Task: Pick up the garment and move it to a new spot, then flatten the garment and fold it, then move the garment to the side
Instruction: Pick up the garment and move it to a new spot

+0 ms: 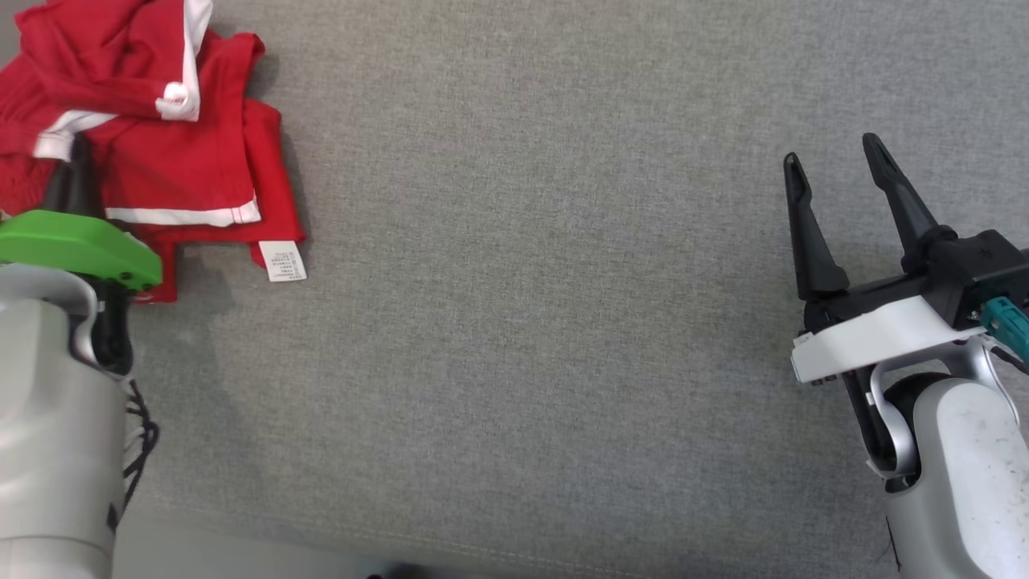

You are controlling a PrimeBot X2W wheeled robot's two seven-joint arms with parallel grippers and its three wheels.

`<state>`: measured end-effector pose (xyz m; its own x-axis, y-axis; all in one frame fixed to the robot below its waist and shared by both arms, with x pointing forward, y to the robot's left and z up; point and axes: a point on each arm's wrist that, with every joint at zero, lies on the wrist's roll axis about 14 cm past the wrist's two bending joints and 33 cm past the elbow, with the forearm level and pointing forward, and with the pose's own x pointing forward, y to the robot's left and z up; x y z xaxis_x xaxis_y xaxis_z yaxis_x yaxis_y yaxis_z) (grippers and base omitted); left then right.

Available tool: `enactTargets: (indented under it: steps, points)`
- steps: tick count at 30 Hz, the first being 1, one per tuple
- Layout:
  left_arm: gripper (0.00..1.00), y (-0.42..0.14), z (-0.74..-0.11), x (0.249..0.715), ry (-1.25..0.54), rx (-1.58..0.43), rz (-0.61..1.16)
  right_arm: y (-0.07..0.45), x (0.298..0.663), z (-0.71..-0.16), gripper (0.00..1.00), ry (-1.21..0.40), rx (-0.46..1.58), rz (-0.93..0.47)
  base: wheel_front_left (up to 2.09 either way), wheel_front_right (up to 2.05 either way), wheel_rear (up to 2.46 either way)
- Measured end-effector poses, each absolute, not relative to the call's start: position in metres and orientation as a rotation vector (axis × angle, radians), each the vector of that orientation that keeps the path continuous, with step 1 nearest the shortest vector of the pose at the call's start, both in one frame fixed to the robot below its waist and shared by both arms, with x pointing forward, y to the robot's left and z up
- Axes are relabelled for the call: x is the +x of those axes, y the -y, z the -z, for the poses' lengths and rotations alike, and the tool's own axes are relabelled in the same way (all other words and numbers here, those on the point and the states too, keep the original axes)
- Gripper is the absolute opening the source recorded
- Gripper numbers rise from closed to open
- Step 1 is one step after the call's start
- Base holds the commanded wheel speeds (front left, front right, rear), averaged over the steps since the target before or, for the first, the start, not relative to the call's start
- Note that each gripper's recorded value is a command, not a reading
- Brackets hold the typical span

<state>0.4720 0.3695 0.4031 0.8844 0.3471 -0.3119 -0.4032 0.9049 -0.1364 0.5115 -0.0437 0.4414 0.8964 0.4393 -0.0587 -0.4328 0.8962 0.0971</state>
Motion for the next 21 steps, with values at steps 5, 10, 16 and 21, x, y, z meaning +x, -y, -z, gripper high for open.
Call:
enactTargets:
  steps: [5,10,16,21]
  points:
    - [0.0,-0.385,-0.45,0.463,-0.142,-0.14,-0.405,0.042,0.505,-0.458,1.0,-0.044,0.089,-0.45,0.0,0.0,0.0]
    - [0.0,-0.387,-0.485,0.441,-0.038,-0.084,-0.408,0.043,0.492,-0.475,1.0,-0.017,0.099,-0.442,0.0,0.0,0.0]
    - [0.0,-0.368,-0.525,0.414,0.088,-0.042,-0.375,0.048,0.471,-0.495,1.0,0.009,0.1,-0.432,0.0,0.0,0.0]
    - [0.0,-0.351,-0.55,0.386,0.18,-0.041,-0.365,0.056,0.452,-0.516,1.0,0.043,0.104,-0.411,0.0,0.0,0.0]
